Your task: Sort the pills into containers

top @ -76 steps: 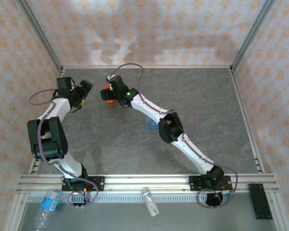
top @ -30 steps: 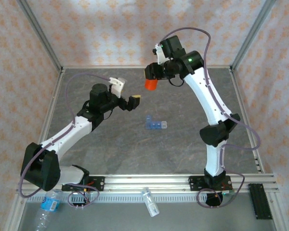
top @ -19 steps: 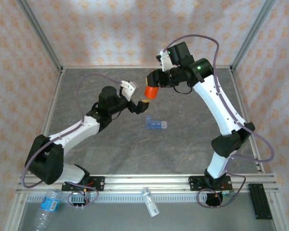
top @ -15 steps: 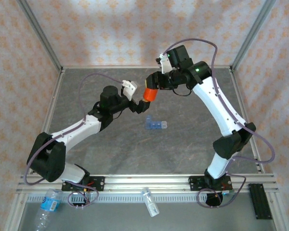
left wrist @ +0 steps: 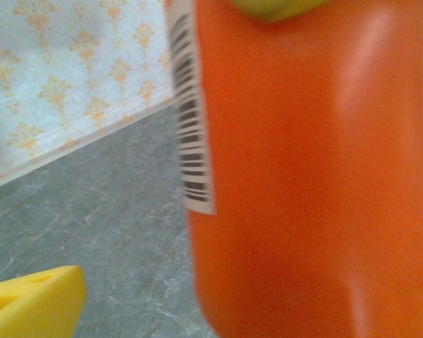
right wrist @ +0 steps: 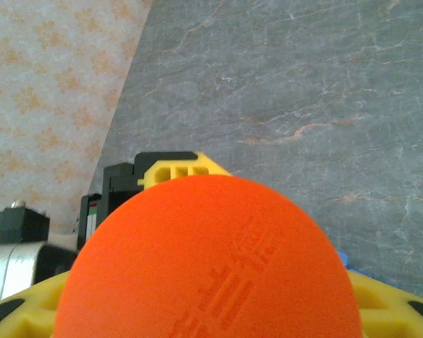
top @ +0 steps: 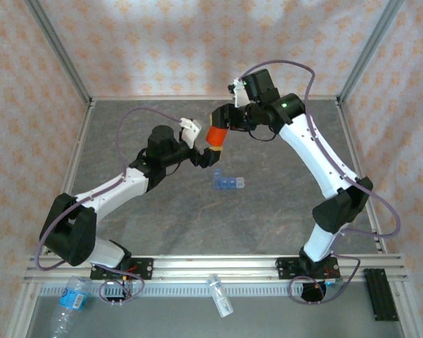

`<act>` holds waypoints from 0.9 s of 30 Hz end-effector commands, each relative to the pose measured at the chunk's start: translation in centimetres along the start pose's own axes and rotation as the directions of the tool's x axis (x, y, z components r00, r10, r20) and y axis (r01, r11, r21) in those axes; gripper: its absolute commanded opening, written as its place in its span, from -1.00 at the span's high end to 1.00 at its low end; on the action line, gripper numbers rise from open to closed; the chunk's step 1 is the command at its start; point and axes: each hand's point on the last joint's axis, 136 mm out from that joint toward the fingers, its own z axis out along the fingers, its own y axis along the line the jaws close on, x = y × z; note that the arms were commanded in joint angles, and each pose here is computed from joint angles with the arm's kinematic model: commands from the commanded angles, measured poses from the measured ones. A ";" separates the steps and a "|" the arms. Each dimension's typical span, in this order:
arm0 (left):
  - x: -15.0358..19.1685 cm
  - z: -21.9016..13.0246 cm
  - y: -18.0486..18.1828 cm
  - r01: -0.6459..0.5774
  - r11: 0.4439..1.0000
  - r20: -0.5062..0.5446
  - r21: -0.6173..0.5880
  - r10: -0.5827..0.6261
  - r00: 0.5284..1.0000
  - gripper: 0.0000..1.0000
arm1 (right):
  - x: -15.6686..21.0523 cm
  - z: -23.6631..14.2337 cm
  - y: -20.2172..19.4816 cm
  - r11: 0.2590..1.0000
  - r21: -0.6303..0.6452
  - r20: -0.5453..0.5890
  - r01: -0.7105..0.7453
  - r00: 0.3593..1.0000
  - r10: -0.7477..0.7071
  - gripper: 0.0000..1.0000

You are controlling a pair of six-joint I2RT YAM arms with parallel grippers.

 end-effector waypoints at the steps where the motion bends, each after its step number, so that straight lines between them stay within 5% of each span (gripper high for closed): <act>1: -3.4 -1.3 -2.1 -0.026 0.998 0.085 0.059 0.021 0.996 -0.89 | -1.0 -0.4 0.2 1.000 0.012 0.065 0.001 0.998 -0.001 0.31; 15: -3.8 -0.7 -1.8 -0.006 0.998 0.090 0.065 0.000 0.996 -0.75 | 0.6 0.1 2.8 0.999 -0.047 0.049 -0.004 0.999 0.006 0.31; 27: -3.4 -0.3 -1.7 0.033 0.997 0.082 0.069 -0.039 0.996 -0.24 | 0.6 -0.2 3.2 0.998 -0.059 0.066 -0.023 0.997 0.027 0.32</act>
